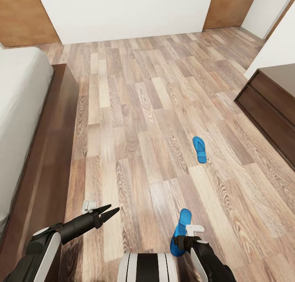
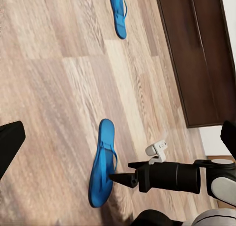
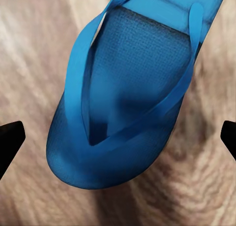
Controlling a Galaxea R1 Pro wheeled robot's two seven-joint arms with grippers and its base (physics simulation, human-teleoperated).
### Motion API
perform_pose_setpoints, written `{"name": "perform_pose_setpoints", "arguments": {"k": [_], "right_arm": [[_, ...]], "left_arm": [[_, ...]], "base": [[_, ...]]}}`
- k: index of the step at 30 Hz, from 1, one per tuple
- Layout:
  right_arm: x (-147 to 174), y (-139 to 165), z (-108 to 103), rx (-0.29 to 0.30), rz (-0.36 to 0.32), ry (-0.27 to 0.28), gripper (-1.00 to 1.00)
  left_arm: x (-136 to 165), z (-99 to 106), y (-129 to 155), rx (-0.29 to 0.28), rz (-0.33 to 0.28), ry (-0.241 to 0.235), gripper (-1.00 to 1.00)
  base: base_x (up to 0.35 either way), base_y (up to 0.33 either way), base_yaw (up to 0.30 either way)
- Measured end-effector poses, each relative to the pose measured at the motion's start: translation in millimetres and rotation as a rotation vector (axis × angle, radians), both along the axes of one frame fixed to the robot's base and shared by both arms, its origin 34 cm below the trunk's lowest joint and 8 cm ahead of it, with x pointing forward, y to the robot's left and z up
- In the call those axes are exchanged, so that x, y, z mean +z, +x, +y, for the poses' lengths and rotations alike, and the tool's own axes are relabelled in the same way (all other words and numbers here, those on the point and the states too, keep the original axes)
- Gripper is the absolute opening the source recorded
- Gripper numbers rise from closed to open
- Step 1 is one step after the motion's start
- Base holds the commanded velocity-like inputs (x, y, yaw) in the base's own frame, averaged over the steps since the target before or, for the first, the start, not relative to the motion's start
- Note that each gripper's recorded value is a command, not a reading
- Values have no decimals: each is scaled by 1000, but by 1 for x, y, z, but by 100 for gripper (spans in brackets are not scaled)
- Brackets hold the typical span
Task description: In the bedroom, move the book from the bed onto either nightstand, and place the two sandals side by side next to the bed.
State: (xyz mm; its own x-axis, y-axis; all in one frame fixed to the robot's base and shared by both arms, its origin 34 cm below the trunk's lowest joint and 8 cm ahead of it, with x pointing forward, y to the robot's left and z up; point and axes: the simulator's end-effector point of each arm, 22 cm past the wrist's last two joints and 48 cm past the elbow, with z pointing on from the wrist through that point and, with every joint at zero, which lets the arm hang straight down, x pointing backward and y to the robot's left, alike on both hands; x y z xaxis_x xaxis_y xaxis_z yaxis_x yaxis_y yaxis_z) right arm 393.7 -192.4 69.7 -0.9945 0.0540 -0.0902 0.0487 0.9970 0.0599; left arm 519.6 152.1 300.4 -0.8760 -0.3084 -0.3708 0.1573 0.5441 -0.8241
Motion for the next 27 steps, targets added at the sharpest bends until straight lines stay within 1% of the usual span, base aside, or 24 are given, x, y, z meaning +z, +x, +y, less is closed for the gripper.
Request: {"name": "perform_pose_setpoints", "arguments": {"k": [19,27], "right_arm": [[0,0,0,0,0,0,100],[0,0,0,0,0,0,100]], "left_arm": [[0,1,0,2,0,1,100],[0,1,0,3,0,3,100]], "base": [[0,0,0],[99,0,0]]}}
